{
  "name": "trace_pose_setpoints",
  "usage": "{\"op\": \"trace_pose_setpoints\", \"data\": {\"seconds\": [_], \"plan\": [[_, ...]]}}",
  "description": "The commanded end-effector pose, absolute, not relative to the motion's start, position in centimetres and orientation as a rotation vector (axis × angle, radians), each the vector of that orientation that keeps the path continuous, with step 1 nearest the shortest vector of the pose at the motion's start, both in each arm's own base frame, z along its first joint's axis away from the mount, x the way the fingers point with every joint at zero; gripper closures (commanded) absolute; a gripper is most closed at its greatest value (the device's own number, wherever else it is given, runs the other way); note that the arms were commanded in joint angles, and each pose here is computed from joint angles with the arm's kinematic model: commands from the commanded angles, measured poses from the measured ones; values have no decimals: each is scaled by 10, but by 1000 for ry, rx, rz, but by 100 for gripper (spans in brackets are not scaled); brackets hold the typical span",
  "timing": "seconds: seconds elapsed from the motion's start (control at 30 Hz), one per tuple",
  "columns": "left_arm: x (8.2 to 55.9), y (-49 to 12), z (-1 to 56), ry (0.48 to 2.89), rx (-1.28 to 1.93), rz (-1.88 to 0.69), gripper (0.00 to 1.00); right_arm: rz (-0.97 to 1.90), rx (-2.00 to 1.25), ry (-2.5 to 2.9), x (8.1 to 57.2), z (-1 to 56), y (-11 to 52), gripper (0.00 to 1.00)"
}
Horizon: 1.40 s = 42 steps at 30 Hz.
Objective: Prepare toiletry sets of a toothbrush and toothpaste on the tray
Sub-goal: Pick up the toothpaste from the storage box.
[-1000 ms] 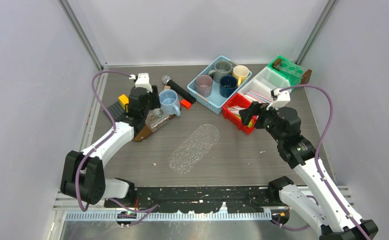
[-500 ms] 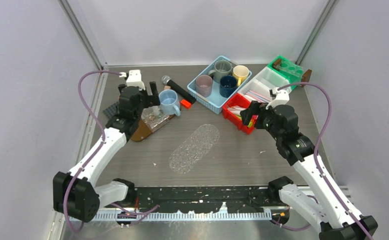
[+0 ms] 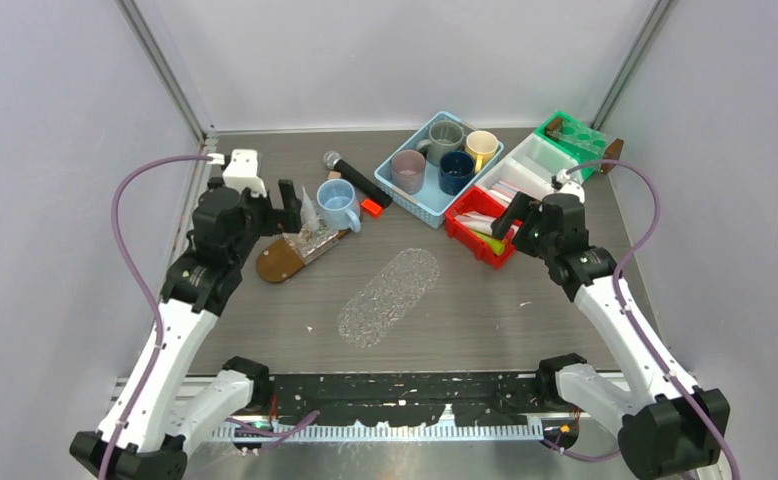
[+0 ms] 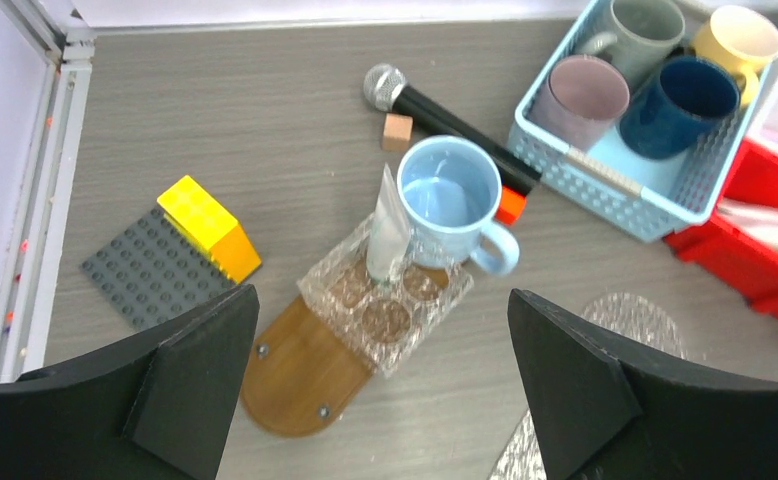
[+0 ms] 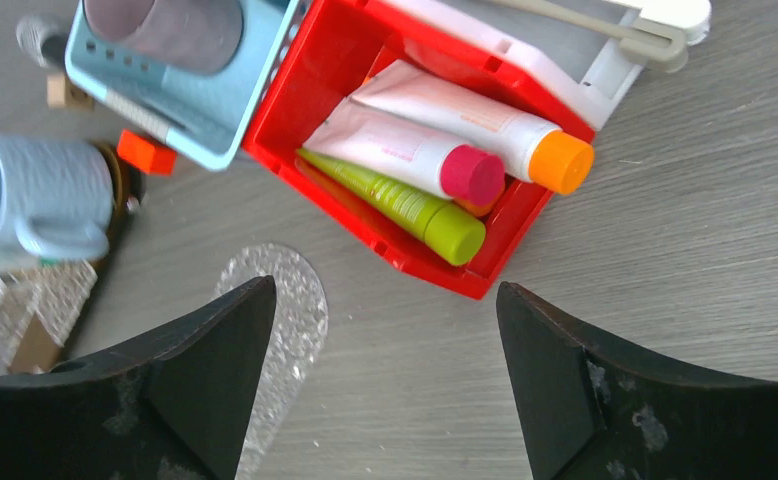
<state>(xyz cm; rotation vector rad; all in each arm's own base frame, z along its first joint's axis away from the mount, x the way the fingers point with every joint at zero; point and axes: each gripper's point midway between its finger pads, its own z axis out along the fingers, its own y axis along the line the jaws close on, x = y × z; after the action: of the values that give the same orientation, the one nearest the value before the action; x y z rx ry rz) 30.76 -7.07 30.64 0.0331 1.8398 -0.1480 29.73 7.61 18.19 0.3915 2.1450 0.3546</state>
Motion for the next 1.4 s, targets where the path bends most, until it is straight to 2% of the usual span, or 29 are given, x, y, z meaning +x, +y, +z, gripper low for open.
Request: {"op": "trace_pose_setpoints", "data": {"seconds": [0.0, 0.53, 0.7, 0.9, 1.1, 1.27, 1.37], "plan": [[277, -66, 303, 1867, 139, -133, 1, 487, 592, 2048, 320, 194, 71, 13], [253, -48, 299, 1717, 89, -76, 2, 426, 948, 2017, 358, 130, 47, 24], [251, -48, 301, 1706, 90, -73, 2, 438, 971, 1998, 367, 118, 48, 27], [251, -48, 300, 1707, 94, -72, 2, 456, 992, 1978, 375, 113, 49, 34], [252, -48, 299, 1711, 96, -72, 2, 477, 1006, 1955, 383, 110, 49, 45], [252, -49, 298, 1714, 97, -72, 2, 494, 1016, 1950, 385, 106, 51, 49], [252, -49, 298, 1715, 97, -71, 2, 502, 1017, 1952, 383, 104, 51, 56]]}}
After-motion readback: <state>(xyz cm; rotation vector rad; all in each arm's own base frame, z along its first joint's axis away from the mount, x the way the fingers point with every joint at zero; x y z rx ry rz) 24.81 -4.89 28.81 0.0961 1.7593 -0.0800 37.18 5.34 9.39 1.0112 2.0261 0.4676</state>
